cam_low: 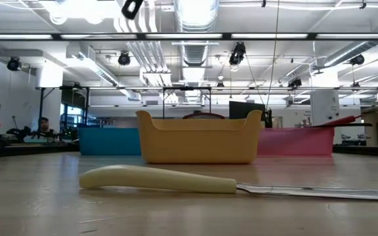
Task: Pick & Place Kitchen Items
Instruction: Put the black serving spoon into the pink bin
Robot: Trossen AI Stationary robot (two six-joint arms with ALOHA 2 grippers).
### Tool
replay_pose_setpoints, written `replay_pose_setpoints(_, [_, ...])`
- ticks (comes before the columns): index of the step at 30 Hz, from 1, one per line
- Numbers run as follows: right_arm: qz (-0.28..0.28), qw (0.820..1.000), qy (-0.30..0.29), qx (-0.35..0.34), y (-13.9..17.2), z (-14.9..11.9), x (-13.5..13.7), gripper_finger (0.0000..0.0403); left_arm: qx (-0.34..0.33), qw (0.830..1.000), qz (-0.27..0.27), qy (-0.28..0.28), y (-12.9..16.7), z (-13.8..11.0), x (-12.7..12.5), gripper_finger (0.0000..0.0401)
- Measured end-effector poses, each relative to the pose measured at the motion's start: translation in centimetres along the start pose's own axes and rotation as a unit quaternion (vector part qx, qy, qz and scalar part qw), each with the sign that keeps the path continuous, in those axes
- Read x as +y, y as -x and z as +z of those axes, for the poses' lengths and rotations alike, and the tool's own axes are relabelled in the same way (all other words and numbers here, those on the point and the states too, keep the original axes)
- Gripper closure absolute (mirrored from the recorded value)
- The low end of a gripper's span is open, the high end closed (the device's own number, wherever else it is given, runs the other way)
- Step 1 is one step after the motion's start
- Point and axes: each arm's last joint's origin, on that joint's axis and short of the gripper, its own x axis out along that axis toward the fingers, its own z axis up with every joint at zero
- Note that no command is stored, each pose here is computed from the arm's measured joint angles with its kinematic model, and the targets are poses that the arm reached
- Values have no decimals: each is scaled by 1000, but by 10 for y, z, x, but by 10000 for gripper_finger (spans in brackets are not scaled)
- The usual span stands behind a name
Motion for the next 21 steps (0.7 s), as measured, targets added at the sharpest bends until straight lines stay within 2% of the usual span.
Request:
replay_pose_setpoints(4, [-54,997,14,-47,-12,-32,32,394,-51,998,-21,6,-2,7,5,380])
replay_pose_setpoints(10, [-105,994,-13,-32,-54,-52,64,386,-91,993,-72,11,-2,12,7,380])
replay_pose_setpoints(14, [-137,990,-25,-16,-80,-52,66,348,-99,991,-93,17,-3,11,6,380])
replay_pose_setpoints(21, [-156,987,-48,-11,-93,-49,62,249,-120,979,-162,16,-3,12,5,380])
